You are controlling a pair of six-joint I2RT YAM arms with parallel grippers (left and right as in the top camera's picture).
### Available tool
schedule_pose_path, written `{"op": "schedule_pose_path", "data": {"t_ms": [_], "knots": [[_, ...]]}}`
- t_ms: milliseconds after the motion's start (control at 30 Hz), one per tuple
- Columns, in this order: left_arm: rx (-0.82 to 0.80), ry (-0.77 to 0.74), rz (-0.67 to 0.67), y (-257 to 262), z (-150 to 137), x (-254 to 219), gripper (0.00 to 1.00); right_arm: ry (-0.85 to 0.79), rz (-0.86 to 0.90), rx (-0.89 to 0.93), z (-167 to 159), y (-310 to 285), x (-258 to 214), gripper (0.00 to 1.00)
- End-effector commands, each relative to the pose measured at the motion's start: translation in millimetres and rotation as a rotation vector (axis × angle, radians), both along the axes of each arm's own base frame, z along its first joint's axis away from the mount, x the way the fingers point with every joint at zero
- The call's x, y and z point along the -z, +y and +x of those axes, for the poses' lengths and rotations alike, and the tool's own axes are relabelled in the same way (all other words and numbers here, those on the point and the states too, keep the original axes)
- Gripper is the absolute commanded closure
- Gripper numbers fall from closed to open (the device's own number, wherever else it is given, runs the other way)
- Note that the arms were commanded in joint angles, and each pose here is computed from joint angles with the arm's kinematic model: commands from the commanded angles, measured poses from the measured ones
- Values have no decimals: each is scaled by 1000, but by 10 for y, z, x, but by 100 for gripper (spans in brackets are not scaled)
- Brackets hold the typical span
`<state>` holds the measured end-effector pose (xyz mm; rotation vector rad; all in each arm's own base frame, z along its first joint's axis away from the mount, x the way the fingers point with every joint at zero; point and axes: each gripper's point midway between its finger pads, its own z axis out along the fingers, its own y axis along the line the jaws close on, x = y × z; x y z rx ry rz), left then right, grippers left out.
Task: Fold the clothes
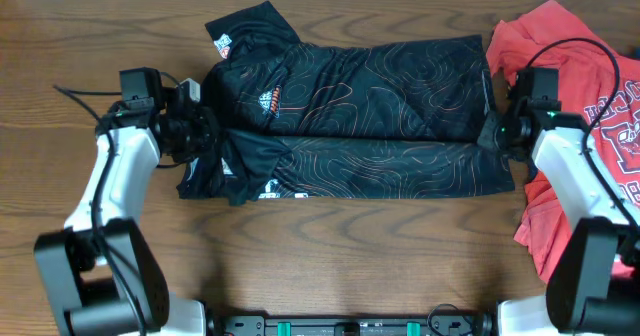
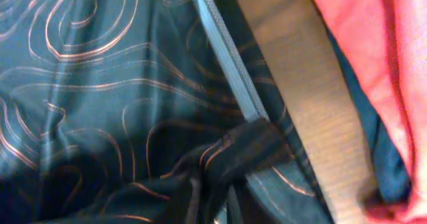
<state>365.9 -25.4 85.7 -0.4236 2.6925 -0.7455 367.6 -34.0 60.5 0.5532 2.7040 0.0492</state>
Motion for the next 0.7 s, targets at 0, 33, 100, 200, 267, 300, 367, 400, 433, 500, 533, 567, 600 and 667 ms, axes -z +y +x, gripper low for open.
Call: {"op": "schedule_pose_path", "data": {"t_ms": [0, 33, 100, 200, 267, 300, 367, 400, 433, 500, 533, 567, 600, 667], "knots": [[2, -18, -15, -13, 96, 49, 59, -21, -2, 20, 99, -70, 51, 80], [2, -26, -13, -8, 119, 53, 45, -27, -3, 20, 119, -73, 53, 75], [-3, -34, -10, 14, 136, 41, 31, -31, -4, 20, 126, -76, 48, 57], [-29, -34, -8, 105, 115, -2, 20, -6, -4, 16, 52, -70, 44, 54], [-52, 10, -15, 167, -8, -18, 20, 42, 1, 17, -66, -59, 71, 54], [-69, 55, -7, 211, -110, 6, 20, 78, 5, 16, -152, -48, 98, 55], [-110, 167, 72, 364, -335, 130, 20, 154, 14, 17, -331, -27, 150, 59], [-126, 219, 126, 451, -442, 195, 20, 182, 16, 16, -400, -17, 175, 60], [-140, 268, 187, 542, -550, 264, 20, 208, 18, 16, -469, -10, 206, 62], [-148, 305, 237, 611, -652, 354, 20, 234, 20, 15, -553, -2, 271, 64], [-148, 308, 236, 606, -671, 391, 20, 243, 21, 15, -591, 2, 313, 64], [-160, 311, 233, 604, -682, 424, 20, 249, 22, 15, -623, 6, 356, 64], [-168, 312, 232, 603, -688, 453, 20, 251, 22, 15, -653, 9, 407, 63], [-170, 308, 232, 600, -704, 516, 20, 251, 22, 15, -706, 14, 508, 62]]}}
